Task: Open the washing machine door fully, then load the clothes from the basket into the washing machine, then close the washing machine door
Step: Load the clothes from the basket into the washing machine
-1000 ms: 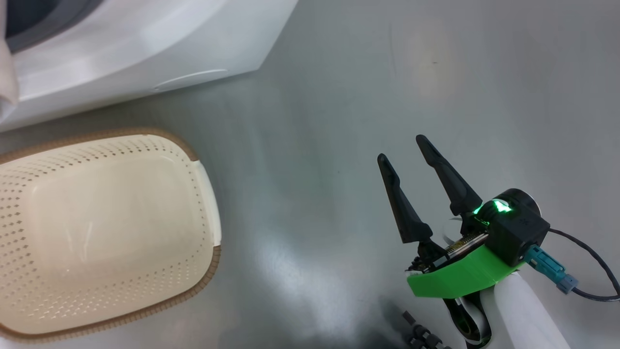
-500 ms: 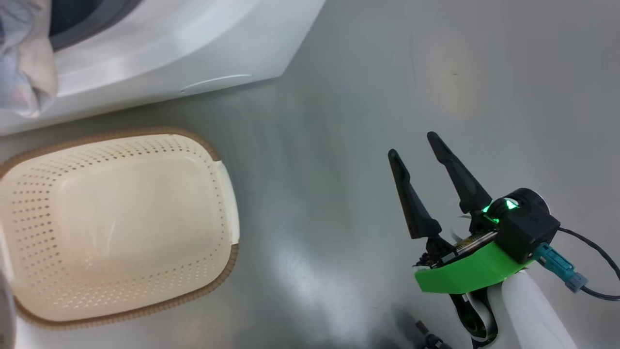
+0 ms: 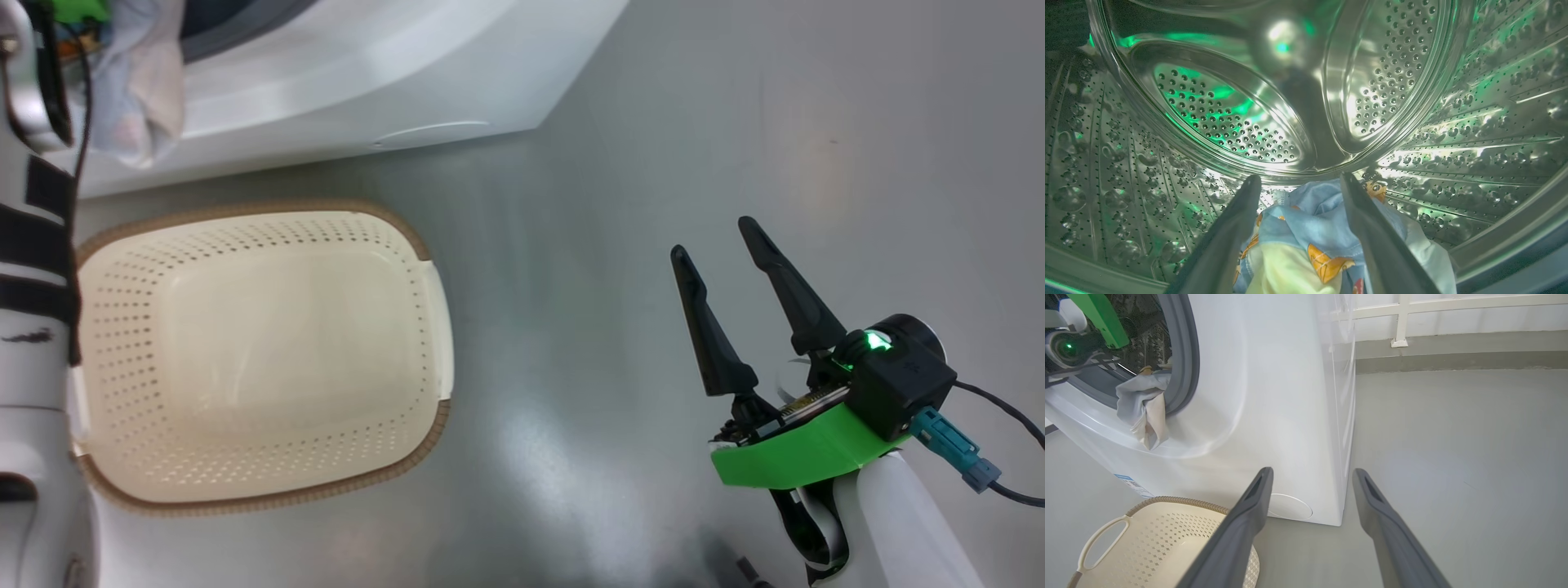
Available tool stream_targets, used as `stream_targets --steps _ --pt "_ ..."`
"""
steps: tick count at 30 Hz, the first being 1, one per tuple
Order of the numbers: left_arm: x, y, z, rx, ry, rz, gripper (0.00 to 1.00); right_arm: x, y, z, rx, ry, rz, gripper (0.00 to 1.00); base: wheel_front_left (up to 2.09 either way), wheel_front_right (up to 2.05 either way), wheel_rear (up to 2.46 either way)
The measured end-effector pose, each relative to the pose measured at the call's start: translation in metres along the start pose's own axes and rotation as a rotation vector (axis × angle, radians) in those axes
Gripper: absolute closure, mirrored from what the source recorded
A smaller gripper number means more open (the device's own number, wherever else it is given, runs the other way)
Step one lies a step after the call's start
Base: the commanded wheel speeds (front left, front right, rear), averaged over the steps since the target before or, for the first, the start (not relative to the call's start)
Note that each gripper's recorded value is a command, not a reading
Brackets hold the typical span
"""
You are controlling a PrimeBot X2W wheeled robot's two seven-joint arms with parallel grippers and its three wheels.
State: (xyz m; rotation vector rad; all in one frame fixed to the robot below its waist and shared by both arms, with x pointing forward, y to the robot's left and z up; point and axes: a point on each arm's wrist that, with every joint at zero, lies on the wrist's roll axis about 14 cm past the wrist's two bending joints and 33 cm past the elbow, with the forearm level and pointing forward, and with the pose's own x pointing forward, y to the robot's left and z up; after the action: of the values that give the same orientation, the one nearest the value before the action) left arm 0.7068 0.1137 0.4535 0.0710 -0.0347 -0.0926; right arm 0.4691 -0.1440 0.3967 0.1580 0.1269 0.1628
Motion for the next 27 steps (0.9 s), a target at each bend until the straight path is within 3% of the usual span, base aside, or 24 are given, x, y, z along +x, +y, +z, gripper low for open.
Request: stream_targets --steps 15,27 --pt "-0.042 0.001 0.011 -0.027 -0.02 -0.021 0.0 0.007 0.01 0.016 -0.009 -0.047 0.037 0.0 0.0 0.0 0.0" --pt "-0.103 0.005 0.03 -0.074 -0.07 -0.022 0.0 -0.005 0.02 0.027 -0.016 -0.06 0.067 0.0 0.0 0.0 0.0"
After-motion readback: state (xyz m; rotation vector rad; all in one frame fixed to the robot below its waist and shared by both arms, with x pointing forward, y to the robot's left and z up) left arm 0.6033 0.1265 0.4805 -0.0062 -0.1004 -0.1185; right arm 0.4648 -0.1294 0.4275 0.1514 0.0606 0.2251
